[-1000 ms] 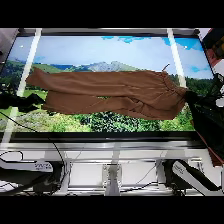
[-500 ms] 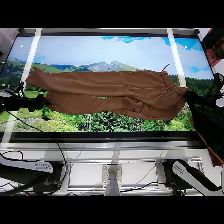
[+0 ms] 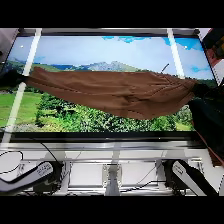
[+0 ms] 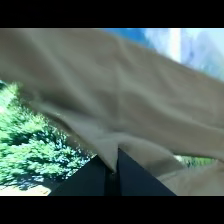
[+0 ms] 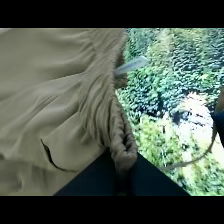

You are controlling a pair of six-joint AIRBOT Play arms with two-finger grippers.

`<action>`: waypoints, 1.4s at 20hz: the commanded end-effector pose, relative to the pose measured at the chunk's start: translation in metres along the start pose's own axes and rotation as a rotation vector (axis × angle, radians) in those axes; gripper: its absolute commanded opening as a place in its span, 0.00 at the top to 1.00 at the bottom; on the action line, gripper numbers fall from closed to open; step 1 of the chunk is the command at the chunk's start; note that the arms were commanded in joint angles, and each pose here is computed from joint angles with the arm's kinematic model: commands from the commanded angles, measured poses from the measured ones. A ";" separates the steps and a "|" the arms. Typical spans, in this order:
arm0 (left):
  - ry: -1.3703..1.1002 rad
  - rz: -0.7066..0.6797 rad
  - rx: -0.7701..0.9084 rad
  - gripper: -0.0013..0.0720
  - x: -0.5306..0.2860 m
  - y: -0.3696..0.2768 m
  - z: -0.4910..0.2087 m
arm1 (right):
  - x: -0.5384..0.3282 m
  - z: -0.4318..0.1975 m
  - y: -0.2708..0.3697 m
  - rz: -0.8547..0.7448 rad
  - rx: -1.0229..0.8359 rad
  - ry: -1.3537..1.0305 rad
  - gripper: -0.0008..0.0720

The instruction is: Fold the clothes and pants, and hang the long-sleeved shirts on hangers.

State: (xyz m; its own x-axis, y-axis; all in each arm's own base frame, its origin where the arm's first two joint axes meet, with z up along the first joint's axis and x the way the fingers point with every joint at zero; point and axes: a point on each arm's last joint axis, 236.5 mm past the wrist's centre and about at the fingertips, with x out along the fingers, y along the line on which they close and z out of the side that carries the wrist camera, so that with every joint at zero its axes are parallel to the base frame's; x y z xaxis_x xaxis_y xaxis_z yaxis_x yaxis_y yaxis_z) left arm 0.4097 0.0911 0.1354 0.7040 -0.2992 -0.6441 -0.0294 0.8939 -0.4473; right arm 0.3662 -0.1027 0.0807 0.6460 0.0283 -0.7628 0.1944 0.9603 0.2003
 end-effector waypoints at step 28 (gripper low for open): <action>0.014 0.166 -0.108 0.01 0.072 0.135 -0.034 | -0.030 0.013 -0.005 -0.063 -0.069 -0.024 0.93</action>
State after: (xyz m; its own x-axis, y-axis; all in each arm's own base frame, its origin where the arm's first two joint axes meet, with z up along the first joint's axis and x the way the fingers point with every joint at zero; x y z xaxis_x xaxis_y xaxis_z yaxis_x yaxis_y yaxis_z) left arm 0.4536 0.1595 0.0075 0.7046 -0.1949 -0.6824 -0.2459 0.8349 -0.4924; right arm 0.3533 -0.1120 0.1122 0.6512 -0.0416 -0.7578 0.1791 0.9787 0.1002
